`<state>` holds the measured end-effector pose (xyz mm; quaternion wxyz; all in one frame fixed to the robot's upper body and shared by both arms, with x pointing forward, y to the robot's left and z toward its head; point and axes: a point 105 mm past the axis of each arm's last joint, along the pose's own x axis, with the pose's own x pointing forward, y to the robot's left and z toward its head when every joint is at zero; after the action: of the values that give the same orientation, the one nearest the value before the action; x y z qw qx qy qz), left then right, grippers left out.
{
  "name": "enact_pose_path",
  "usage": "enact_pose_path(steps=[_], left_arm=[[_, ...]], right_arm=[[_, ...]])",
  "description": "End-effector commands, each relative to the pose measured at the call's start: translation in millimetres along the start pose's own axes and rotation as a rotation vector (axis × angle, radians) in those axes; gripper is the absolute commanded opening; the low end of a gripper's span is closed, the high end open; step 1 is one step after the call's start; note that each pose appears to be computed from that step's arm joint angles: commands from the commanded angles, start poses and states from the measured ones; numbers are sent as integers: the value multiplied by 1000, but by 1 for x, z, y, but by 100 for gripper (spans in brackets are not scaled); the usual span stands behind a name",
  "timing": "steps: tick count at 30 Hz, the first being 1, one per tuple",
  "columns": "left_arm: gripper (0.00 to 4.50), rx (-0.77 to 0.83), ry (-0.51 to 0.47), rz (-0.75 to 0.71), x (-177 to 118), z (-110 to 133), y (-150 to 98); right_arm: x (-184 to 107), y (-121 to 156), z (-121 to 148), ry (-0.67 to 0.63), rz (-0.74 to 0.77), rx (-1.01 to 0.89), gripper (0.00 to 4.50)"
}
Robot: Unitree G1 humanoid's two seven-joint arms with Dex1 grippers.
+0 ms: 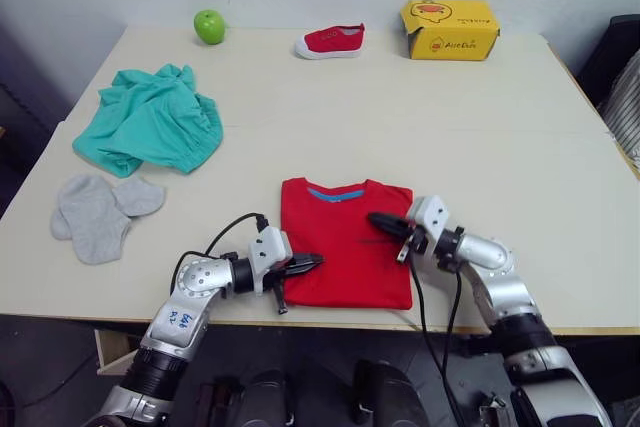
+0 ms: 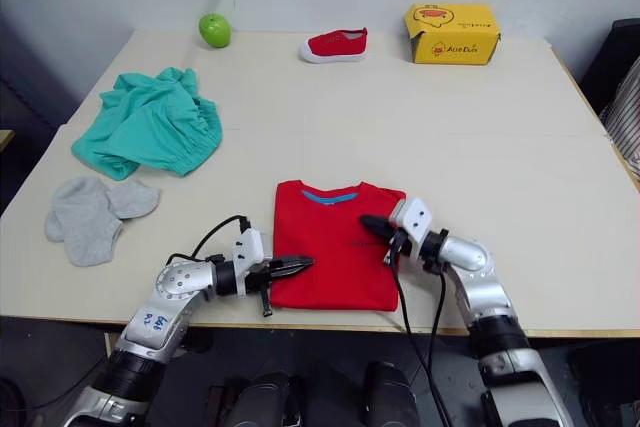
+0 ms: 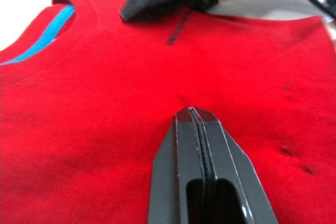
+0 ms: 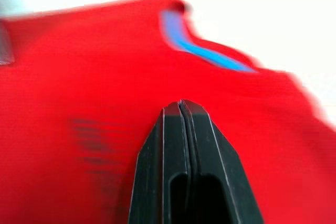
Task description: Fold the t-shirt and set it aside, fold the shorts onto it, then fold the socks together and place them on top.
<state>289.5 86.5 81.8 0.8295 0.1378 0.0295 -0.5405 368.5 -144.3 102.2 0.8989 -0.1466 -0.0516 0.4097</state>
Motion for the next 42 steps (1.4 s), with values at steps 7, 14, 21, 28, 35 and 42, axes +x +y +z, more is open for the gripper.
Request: enact_pose_path(steps=[7, 14, 21, 28, 35, 42], left_arm=[[0, -19, 77, 24, -16, -18, 3], [0, -1, -2, -15, -15, -4, -2], [0, -5, -3, -11, -21, -8, -1], [0, -2, -16, -3, -14, -8, -2], [0, 15, -8, -15, -12, -11, -6], [0, 28, -2, -1, -13, -14, -3]], right_arm=[[-34, -76, -18, 46, -355, 137, 1], [-71, -60, 5, 31, -104, 340, 17], [-109, -8, 8, 409, 151, 661, 220], [-82, 44, 14, 486, 327, 930, 417], [-53, 72, 15, 556, 403, 1023, 417], [-37, 84, 11, 558, 423, 1035, 296]])
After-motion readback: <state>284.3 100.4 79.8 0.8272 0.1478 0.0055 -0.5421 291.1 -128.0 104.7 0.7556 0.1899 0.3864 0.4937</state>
